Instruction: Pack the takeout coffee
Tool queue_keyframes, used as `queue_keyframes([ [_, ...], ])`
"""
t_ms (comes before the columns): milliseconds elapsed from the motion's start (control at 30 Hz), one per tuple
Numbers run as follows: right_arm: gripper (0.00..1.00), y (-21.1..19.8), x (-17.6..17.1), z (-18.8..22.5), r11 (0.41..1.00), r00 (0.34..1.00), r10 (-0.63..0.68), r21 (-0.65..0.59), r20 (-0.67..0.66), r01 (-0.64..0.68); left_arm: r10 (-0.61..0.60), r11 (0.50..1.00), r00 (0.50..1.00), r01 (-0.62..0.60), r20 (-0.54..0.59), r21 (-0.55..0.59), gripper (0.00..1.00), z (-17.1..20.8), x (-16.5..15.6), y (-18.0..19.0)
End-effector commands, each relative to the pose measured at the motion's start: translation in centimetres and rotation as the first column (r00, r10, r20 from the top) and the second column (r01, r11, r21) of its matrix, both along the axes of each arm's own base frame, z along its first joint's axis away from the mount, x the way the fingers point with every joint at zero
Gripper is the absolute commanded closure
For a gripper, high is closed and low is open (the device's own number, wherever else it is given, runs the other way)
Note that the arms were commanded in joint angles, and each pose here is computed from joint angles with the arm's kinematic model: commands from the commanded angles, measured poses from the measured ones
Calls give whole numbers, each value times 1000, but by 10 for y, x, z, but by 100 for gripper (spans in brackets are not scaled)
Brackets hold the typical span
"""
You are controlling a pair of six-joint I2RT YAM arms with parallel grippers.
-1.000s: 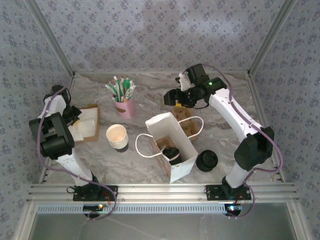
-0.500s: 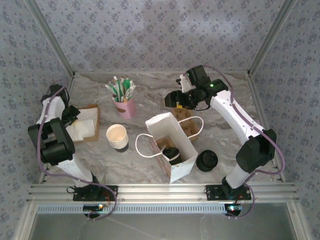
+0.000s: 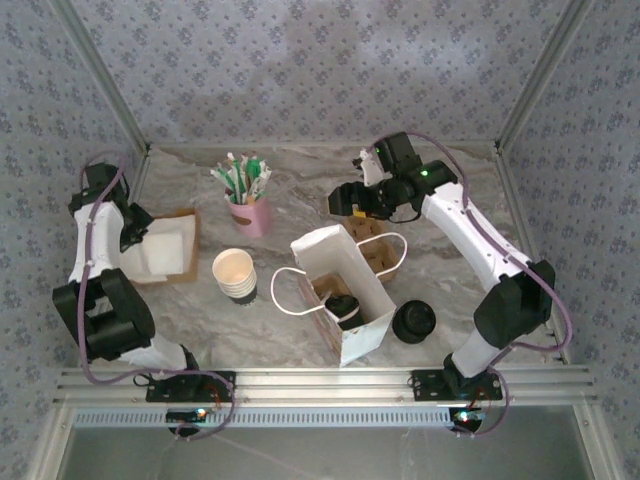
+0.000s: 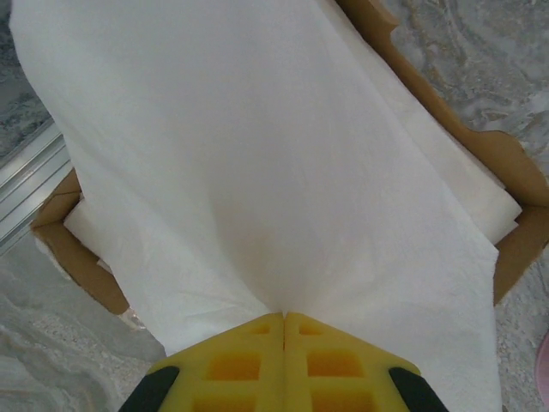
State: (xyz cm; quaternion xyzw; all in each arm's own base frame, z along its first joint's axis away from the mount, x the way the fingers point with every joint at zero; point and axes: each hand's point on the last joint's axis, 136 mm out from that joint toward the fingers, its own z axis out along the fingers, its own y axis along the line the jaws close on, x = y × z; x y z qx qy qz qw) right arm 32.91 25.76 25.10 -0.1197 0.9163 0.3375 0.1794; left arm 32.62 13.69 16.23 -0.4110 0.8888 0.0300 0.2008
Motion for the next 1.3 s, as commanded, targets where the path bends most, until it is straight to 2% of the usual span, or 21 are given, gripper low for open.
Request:
queue_keyframes([
  [0, 18, 0, -2, 23, 1000, 997, 9, 18, 71, -11, -7, 1000, 999, 7, 45, 9, 100, 27, -4, -1],
  [400, 18, -1, -1, 35, 999, 995, 2, 39, 102, -6, -39, 999, 992, 38, 121, 6, 100, 61, -5, -9],
  [767, 18, -4, -2, 66, 997, 986, -18, 77, 168, 5, -145, 989, 951, 146, 275, 18, 100, 134, -5, -44],
  [1067, 17, -6, -8, 111, 990, 951, -21, 141, 308, -24, -314, 937, 861, 349, 400, -15, 100, 186, -6, -103],
  [1267, 16, -3, -18, 147, 976, 914, 5, 197, 405, -93, -406, 859, 748, 509, 524, -61, 100, 221, -10, -151],
])
